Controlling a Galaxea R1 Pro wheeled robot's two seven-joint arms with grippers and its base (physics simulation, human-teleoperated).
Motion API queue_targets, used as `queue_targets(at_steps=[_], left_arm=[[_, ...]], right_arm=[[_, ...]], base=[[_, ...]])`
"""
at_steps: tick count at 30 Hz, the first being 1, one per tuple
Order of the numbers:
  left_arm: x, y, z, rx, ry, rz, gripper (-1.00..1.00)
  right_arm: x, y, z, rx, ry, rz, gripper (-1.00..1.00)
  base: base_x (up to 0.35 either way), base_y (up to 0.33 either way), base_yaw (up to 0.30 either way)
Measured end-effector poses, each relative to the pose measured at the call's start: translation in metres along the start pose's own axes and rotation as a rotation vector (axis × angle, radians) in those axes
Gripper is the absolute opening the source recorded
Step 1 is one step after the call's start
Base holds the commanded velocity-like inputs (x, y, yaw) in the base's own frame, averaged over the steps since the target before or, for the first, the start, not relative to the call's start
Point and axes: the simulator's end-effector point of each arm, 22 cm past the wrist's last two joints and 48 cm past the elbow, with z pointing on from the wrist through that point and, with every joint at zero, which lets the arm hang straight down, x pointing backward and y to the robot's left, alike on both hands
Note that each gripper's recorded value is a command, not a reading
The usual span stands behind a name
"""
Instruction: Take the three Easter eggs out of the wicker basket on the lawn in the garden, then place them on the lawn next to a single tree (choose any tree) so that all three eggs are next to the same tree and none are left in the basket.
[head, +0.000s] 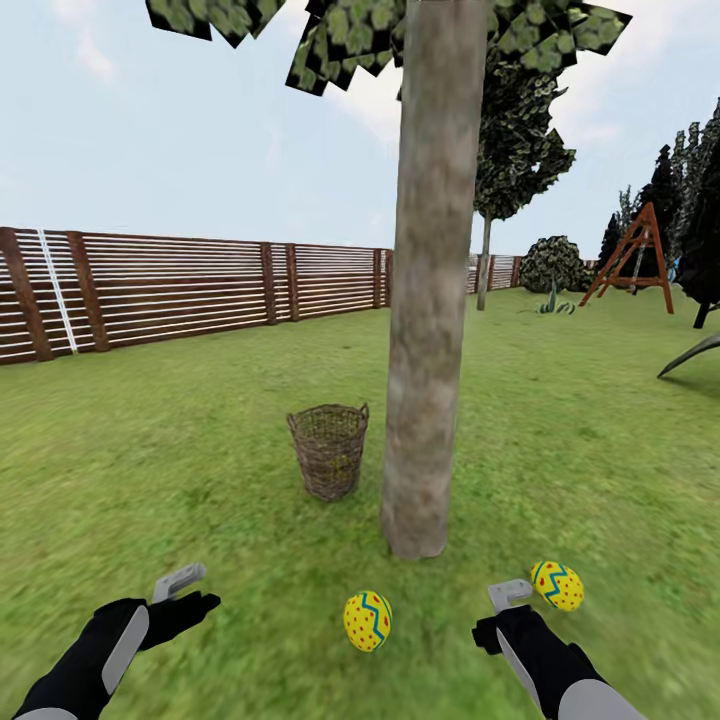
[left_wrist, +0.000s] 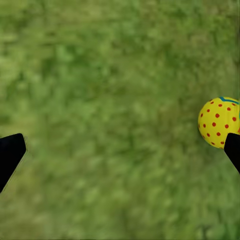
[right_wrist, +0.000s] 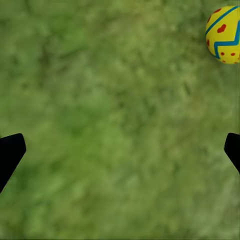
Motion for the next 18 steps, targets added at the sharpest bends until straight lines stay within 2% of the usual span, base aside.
queue_targets(at_steps=[18], left_arm=[[-0.022, -0.011, -0.018, -0.01, 0.021, 0.0, 1.0]], right_arm=[[-0.022, -0.008, -0.02, -0.002, 0.02, -0.005, 1.0]], base=[[0.0, 0.137, -0.012]])
